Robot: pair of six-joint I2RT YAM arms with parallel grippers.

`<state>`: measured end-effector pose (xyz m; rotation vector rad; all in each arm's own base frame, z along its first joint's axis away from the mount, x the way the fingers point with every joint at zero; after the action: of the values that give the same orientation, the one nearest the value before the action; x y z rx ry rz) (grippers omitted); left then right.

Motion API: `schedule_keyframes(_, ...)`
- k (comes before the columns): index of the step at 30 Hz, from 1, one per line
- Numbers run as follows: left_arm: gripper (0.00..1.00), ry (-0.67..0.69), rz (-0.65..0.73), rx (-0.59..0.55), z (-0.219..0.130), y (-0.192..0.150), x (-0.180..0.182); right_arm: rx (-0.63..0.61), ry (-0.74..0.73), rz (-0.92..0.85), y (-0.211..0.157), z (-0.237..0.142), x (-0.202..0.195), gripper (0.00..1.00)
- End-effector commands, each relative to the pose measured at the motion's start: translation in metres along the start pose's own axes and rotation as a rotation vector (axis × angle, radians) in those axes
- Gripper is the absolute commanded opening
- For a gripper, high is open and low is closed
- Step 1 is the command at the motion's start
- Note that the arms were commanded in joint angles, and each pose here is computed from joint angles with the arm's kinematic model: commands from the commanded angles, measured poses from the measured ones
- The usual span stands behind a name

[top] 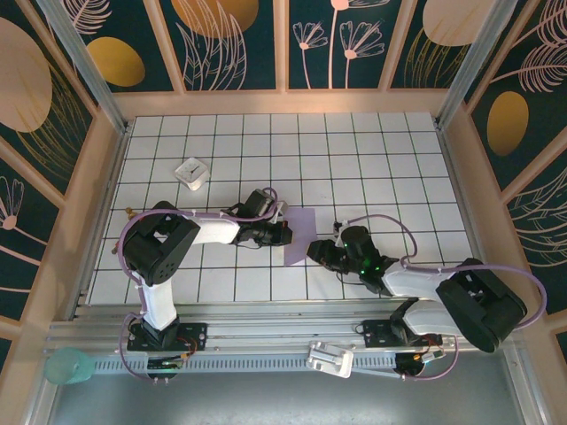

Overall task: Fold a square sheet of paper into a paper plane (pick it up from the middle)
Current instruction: Turn over the paper at the center of the table.

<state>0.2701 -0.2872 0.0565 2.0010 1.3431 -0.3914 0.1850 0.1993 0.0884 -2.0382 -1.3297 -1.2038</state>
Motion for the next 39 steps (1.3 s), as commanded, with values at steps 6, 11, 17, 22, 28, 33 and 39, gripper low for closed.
schedule_keyframes(6, 0.0, 0.056, -0.038, 0.1, 0.004, -0.023, 0.014, -0.047, -0.064, 0.008, 0.001, -0.002, -0.008, 0.04)
schedule_keyframes(11, 0.07, 0.003, -0.046, 0.052, -0.002, -0.01, 0.0, -0.093, -0.117, -0.025, 0.009, -0.007, -0.005, 0.0)
schedule_keyframes(17, 0.47, -0.186, -0.041, -0.143, -0.039, 0.037, -0.049, -0.112, -0.286, -0.2, 0.037, -0.023, 0.002, 0.0)
schedule_keyframes(22, 0.56, -0.254, -0.081, -0.291, -0.085, 0.064, -0.058, -0.142, -0.492, -0.442, 0.072, -0.052, 0.032, 0.0)
schedule_keyframes(28, 0.56, -0.117, -0.157, -0.388, -0.123, 0.072, -0.016, -0.116, -0.723, -0.677, 0.071, -0.056, 0.063, 0.0)
schedule_keyframes(33, 0.56, -0.006, -0.166, -0.37, -0.128, 0.069, 0.002, 0.032, -0.745, -0.744, 0.036, -0.017, 0.058, 0.0)
schedule_keyframes(39, 0.55, 0.009, -0.184, -0.326, -0.123, 0.063, 0.006, 0.191, -0.596, -0.765, -0.018, 0.026, 0.06, 0.0)
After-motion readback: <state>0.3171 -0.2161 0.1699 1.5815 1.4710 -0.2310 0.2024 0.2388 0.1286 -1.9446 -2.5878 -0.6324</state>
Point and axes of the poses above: each hand's point on the last joint's axis, 136 mm out from that joint toward the fingers, its own z axis out along the fingers, its own x axis along the line the jaws close on, y = z × x, the point moved 6 cm from there along -z, back along the fingers, and after that the axes turned 11 degrees about z, right-handed, at the moved point
